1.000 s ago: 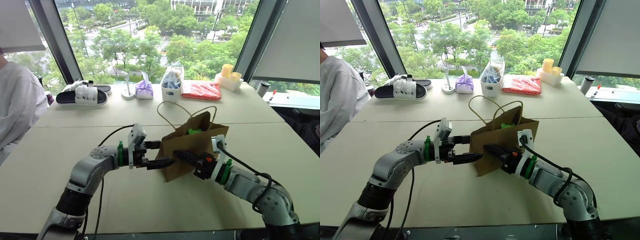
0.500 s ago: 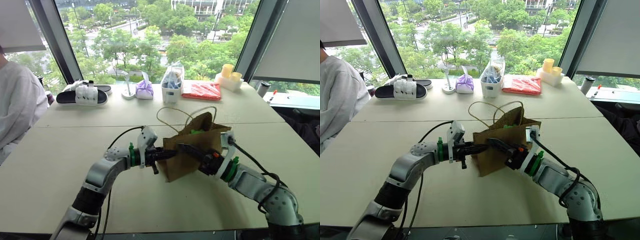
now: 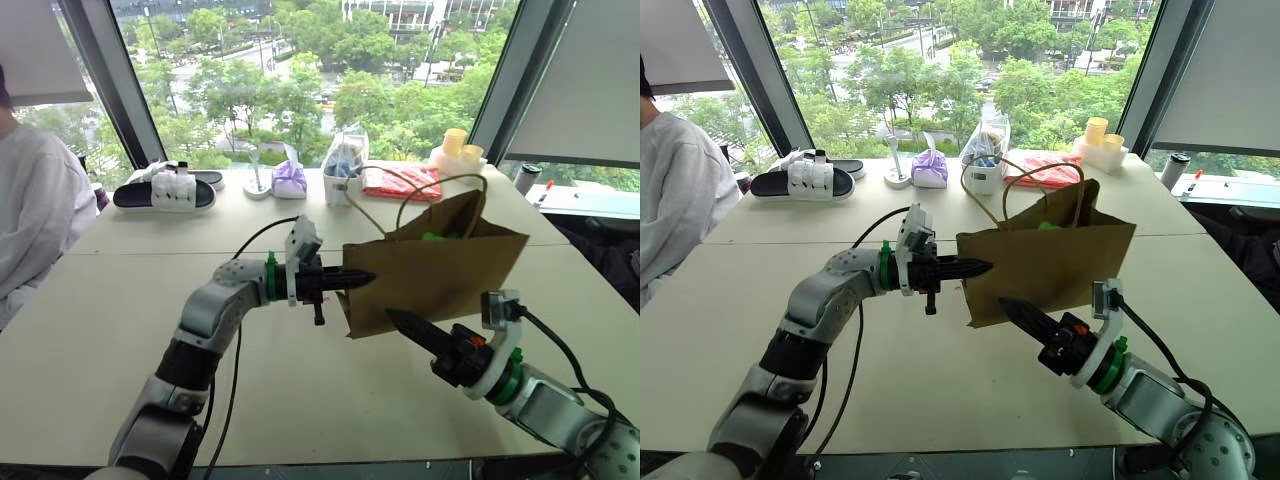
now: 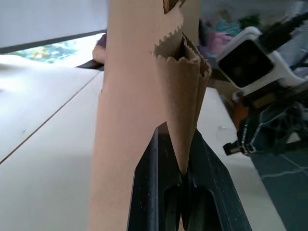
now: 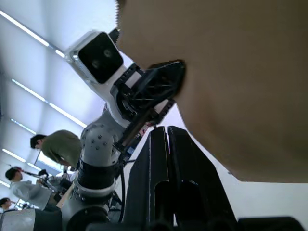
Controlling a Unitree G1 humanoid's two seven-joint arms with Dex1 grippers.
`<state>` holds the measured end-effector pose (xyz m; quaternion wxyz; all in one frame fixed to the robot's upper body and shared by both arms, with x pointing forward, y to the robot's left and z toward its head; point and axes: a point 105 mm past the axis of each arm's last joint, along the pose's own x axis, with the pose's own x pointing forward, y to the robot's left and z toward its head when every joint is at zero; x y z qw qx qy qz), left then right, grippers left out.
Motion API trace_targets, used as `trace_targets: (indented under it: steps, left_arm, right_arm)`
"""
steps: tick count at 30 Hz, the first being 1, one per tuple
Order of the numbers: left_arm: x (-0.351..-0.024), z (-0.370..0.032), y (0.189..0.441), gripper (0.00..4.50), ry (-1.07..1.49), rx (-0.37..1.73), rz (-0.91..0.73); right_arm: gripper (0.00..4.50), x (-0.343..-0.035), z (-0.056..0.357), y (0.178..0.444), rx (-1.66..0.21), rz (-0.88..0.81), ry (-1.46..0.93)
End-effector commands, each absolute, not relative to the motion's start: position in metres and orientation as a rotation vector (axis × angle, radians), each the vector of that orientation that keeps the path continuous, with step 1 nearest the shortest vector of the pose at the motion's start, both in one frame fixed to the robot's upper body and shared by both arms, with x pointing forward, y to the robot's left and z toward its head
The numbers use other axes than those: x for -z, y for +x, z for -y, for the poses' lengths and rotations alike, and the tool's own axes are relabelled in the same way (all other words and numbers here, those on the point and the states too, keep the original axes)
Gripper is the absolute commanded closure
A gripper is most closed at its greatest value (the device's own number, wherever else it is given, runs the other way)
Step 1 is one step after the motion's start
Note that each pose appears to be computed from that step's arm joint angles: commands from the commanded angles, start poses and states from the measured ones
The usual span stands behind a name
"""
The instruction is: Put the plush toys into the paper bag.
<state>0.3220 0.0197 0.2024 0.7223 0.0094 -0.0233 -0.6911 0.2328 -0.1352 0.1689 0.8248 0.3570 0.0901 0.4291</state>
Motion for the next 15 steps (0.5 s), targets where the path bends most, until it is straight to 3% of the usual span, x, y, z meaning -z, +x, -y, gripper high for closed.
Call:
trace_targets:
  steps: [1, 9, 12, 15]
  left_arm:
    - [-0.193, -0.024, 0.335, 4.47, 0.103, 1.603, 0.013]
    - [-0.168, -0.015, 0.365, 4.47, 0.221, 1.617, -0.046]
    - [-0.168, -0.013, 0.375, 3.73, 0.255, 1.577, -0.033]
    - [-0.173, -0.011, 0.374, 2.27, 0.236, 1.605, -0.026]
  right_arm:
    - [4.50, -0.180, 0.140, 0.225, -0.931, -0.145, 0.737]
    - [4.50, -0.176, 0.142, 0.212, -0.891, -0.158, 0.716]
    - [4.50, -0.173, 0.140, 0.211, -0.876, -0.155, 0.729]
    - [4.50, -0.168, 0.137, 0.213, -0.876, -0.168, 0.738]
